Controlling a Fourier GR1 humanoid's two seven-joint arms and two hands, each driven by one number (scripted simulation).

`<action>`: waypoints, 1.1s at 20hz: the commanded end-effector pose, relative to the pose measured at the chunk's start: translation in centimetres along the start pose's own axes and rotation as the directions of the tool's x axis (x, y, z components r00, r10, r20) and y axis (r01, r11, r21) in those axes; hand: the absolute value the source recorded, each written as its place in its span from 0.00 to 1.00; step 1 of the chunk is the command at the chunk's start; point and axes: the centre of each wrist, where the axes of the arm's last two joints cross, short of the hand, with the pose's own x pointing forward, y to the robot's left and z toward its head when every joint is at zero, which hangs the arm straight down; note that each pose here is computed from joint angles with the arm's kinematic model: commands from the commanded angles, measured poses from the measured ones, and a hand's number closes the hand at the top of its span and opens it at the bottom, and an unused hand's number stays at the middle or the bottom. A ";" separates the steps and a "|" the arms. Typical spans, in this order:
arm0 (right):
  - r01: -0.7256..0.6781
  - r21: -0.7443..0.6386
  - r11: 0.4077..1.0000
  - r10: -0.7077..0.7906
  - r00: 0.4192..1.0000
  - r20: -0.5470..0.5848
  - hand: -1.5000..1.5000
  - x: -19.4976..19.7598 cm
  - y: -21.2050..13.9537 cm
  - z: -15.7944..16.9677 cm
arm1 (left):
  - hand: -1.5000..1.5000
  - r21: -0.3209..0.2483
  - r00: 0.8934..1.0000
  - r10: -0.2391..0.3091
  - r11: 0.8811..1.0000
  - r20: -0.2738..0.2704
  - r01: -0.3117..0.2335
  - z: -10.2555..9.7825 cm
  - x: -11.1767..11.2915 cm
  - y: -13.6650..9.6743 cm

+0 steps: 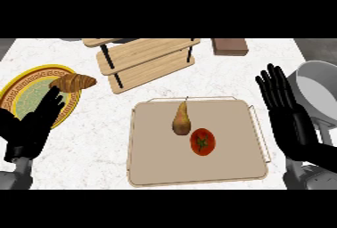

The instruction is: Pick the tomato from the tray and place it in the tiered shelf

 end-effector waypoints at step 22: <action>-0.660 -0.265 0.703 0.596 0.750 -0.287 0.00 2.2 5.0 13.9 | 0.50 -0.187 0.992 -0.125 0.974 0.019 0.126 1.8 -5.9 -5.7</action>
